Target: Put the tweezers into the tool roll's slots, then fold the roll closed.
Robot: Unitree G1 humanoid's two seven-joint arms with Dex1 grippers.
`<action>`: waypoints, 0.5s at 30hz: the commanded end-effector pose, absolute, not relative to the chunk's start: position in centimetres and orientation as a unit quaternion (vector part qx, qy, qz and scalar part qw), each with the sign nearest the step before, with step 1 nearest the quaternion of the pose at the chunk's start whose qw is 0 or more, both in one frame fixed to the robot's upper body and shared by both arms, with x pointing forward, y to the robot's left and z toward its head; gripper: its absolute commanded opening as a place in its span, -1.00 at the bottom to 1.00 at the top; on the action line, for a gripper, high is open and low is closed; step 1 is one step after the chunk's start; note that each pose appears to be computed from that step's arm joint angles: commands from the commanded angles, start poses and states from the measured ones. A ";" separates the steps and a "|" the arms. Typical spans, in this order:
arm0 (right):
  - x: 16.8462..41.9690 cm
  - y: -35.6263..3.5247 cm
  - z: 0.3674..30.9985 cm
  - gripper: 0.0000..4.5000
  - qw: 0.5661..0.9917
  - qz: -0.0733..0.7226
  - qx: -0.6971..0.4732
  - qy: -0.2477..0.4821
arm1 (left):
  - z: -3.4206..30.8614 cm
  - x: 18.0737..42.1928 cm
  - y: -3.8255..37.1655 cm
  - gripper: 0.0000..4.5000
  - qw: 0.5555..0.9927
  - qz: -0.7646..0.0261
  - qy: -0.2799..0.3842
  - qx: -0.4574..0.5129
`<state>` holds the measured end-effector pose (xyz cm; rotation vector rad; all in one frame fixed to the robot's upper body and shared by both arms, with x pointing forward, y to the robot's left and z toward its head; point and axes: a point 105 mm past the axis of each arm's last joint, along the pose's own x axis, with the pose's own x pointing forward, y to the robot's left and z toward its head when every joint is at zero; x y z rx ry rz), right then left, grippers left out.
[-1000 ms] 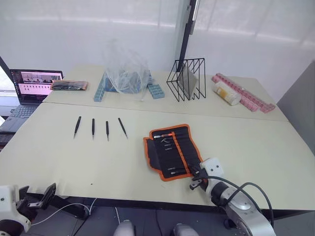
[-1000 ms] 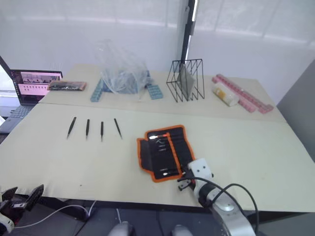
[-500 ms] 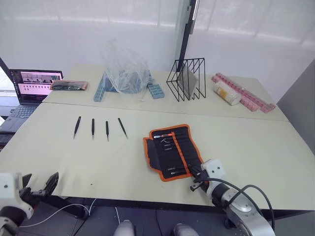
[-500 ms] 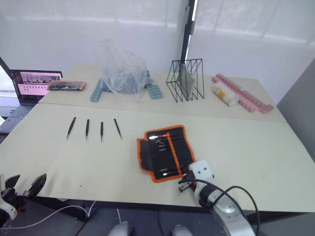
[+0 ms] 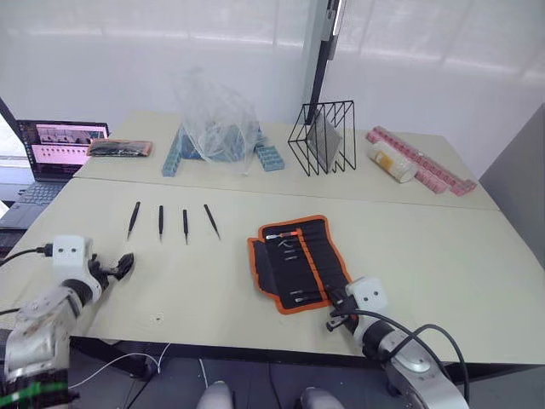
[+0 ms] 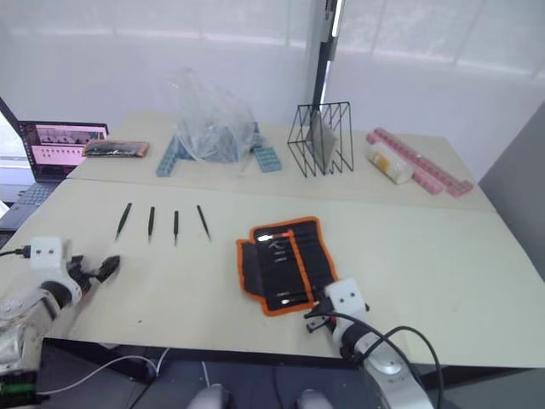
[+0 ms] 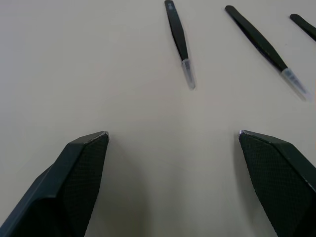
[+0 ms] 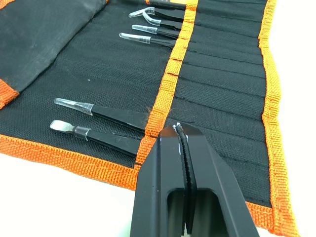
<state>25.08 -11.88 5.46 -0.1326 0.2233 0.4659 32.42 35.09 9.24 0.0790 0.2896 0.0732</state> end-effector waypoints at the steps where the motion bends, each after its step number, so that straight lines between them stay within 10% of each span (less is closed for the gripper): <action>1: 24.8 -11.6 4.0 -1.00 0.961 0.229 -0.062 0.144 | 7.6 34.4 34.8 0.99 0.983 0.032 0.172 0.059; 11: 24.9 -11.6 4.4 -1.00 0.962 0.223 -0.062 0.142 | 6.1 38.2 33.7 0.99 0.978 0.018 0.197 0.066; 15: 24.9 -11.7 4.4 -1.00 0.963 0.221 -0.062 0.143 | 5.8 38.7 33.2 0.47 0.980 0.011 0.193 0.056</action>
